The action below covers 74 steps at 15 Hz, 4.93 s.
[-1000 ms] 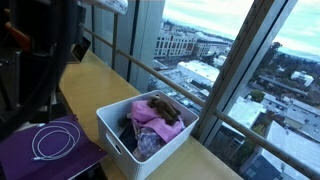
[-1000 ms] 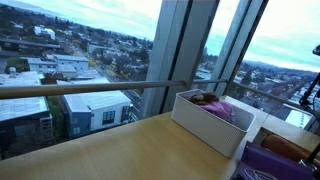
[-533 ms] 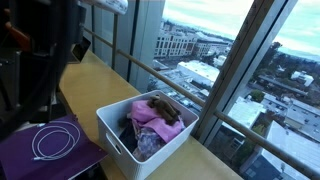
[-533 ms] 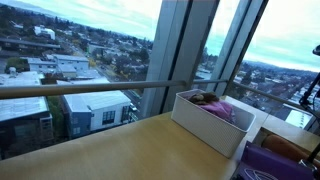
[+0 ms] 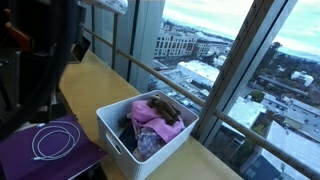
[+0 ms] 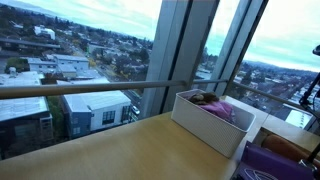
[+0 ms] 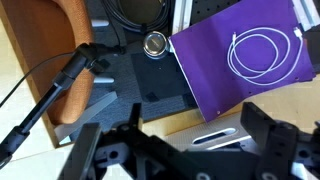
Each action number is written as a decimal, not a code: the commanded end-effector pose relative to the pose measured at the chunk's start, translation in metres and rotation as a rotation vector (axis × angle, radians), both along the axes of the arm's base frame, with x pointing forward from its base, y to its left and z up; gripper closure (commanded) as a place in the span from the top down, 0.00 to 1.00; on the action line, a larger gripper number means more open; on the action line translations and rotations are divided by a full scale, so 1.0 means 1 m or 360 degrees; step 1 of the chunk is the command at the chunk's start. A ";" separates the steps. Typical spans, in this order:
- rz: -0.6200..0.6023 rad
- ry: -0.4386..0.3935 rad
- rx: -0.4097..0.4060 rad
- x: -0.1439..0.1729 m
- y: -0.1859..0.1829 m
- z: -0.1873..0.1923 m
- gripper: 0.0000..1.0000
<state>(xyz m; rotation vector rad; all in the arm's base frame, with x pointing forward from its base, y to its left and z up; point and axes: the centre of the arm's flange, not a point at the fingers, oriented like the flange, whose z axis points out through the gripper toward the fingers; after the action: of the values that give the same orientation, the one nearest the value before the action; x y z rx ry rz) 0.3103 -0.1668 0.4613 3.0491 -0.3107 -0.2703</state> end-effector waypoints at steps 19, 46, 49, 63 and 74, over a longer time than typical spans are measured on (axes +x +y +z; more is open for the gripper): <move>0.0000 0.0000 0.0000 0.000 0.000 0.000 1.00; 0.0260 -0.0608 -0.0049 0.382 0.064 -0.095 1.00; 0.0225 -0.0522 -0.0030 0.387 0.051 -0.129 1.00; -0.0029 -0.0084 0.0118 0.386 -0.018 -0.216 0.49; 0.0069 -0.0085 0.0254 0.365 0.045 -0.094 0.03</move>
<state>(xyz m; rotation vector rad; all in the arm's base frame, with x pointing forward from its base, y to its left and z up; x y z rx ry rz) 0.6909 -0.1318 0.3206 3.1856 -0.2383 -0.2163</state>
